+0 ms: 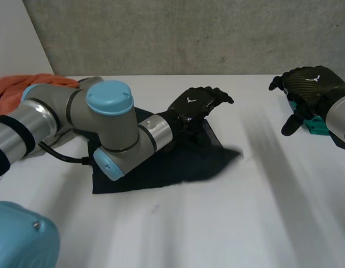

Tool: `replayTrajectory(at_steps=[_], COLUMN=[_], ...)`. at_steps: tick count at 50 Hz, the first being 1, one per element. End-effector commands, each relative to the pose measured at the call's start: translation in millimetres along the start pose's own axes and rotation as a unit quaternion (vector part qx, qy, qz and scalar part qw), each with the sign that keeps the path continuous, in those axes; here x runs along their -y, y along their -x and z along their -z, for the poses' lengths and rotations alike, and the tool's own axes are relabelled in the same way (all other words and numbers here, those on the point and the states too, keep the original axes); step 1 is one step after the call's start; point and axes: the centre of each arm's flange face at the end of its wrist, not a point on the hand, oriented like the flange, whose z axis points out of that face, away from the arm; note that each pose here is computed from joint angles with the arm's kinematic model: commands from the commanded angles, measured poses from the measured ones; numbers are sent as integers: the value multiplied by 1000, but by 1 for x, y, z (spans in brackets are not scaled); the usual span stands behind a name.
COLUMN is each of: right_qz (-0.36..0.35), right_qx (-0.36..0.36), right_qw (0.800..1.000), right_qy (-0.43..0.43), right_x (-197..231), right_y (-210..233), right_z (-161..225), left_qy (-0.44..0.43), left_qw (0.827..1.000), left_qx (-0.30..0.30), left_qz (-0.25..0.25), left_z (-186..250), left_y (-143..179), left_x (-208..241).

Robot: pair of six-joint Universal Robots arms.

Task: Fold the laundry.

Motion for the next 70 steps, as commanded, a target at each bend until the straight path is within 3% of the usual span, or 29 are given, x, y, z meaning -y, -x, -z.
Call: replayTrajectory(at_steps=[1, 9, 14, 22, 28, 44, 54, 70], right_qz=[0, 33, 70, 76, 85, 112, 91, 88], right_qx=[16, 87, 135, 179, 186, 123, 117, 113], right_qw=[1000, 996, 988, 979, 978, 986, 987, 989], right_qy=[-1, -1, 18, 58, 46, -3, -54, -38], right_x=[-2, -9, -25, -54, -76, -110, -82, -85], right_y=[8, 38, 66, 100, 123, 144, 146, 145], right_z=[1, 7, 11, 5, -13, -69, -59, -56], left_qy=[-26, 11, 86, 209, 275, 288, 288, 290], left_qw=[996, 968, 949, 935, 922, 909, 903, 900], left_qx=[68, 235, 284, 260, 244, 267, 269, 267], left_qz=[-53, -89, -106, -121, -122, -139, -173, -186], left_z=[21, 81, 122, 179, 204, 194, 183, 173], left_y=[7, 30, 26, 1, 5, 45, 62, 76], left_x=[56, 94, 83, 34, -5, -46, -54, -62])
